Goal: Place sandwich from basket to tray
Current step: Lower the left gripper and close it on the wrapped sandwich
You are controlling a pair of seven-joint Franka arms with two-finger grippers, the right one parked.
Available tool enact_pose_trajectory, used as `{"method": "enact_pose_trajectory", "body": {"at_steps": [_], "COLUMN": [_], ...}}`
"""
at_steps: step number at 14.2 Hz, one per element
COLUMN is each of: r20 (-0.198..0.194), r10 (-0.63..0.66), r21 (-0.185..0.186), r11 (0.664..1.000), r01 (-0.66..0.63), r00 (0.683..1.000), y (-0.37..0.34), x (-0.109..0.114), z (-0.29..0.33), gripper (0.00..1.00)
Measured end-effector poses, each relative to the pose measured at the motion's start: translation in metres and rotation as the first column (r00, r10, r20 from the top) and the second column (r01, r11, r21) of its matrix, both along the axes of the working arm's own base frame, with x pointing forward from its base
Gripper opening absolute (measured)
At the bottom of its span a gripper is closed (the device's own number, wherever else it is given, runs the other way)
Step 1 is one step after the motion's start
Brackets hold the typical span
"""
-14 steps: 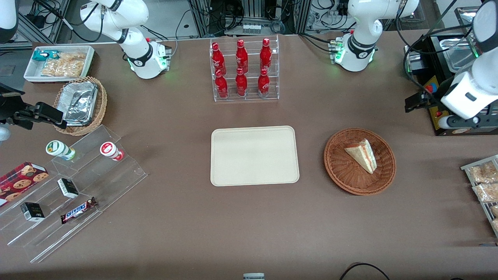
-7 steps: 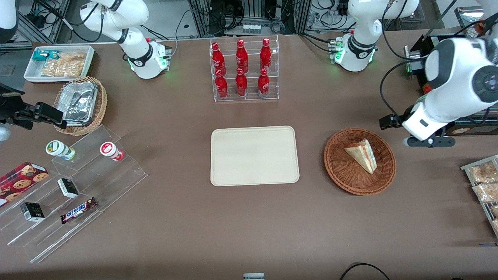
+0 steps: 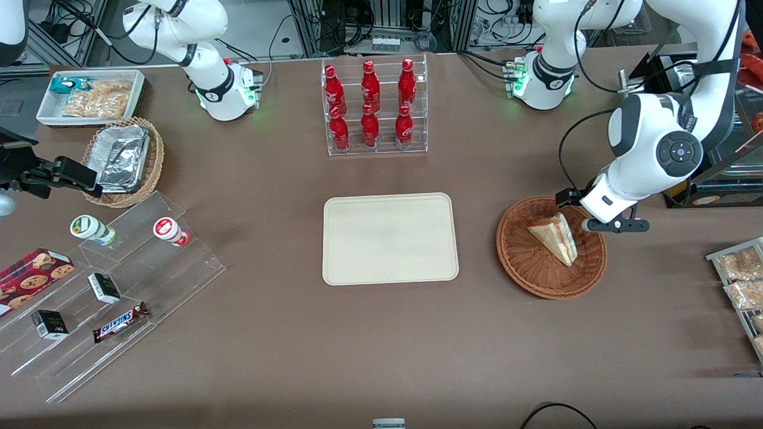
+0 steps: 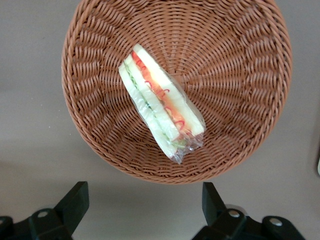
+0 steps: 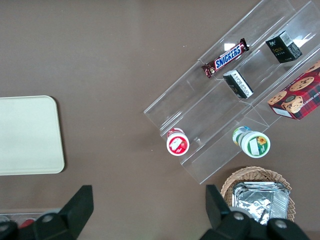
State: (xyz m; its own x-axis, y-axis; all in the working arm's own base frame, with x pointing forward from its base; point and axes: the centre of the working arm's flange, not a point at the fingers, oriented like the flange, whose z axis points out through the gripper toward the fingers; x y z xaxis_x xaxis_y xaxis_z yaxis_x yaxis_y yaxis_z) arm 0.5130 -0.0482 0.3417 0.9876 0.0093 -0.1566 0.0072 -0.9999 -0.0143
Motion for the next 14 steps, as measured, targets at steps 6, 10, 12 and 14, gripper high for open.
{"method": "enact_pose_trajectory", "body": {"at_steps": [6,10,12,14], "r20": [0.064,0.128,0.140,0.144], "r10": [0.374,0.572,0.611,0.634], "r21": [0.035,0.009,-0.003,-0.007], "r11": [0.926,0.816,0.787,0.768], "r01": [-0.377,-0.578,-0.617,-0.640], "r00": [0.925,0.810,0.779,0.760], "y": [-0.007,-0.025,-0.025,-0.025], "x": [-0.006,0.002,0.006,0.008], "z": [-0.019,-0.030,-0.039,-0.047], "gripper": [1.00,1.00,1.00,1.00]}}
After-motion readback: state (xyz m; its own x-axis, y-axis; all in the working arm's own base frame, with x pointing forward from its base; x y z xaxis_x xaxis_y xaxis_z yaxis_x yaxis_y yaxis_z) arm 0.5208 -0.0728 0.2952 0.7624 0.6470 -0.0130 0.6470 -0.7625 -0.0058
